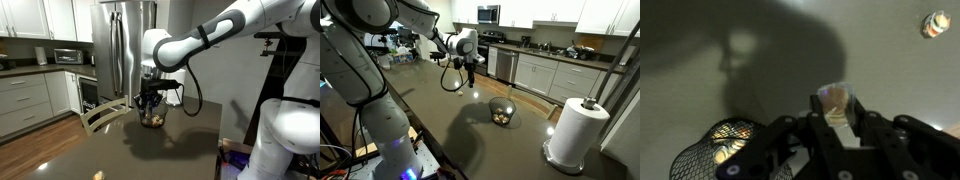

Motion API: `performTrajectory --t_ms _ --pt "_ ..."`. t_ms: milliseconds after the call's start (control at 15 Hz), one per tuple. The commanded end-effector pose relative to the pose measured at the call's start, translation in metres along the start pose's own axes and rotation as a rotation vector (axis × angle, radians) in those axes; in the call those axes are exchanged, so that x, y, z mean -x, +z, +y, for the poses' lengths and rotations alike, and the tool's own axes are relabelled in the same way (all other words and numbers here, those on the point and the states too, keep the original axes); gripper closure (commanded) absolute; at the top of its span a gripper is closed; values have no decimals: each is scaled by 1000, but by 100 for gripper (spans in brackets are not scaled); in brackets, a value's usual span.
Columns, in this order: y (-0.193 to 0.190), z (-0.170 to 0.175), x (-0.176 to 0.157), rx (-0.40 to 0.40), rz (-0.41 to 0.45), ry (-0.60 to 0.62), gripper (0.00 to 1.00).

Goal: Move a packet from the counter to the basket

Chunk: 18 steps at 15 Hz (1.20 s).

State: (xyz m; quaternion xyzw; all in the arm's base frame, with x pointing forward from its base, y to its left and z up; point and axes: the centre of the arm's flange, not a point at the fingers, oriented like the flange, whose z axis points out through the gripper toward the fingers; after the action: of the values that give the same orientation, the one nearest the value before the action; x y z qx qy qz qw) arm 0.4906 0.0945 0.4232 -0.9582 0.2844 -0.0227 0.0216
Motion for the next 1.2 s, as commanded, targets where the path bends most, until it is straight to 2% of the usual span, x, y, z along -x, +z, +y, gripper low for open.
performTrajectory --t_ms 0,600,1133 --pt "-10 8 -23 19 59 60 88" --pt "-16 39 -69 69 155 197 88" --pt "-7 60 -117 67 140 286 88"
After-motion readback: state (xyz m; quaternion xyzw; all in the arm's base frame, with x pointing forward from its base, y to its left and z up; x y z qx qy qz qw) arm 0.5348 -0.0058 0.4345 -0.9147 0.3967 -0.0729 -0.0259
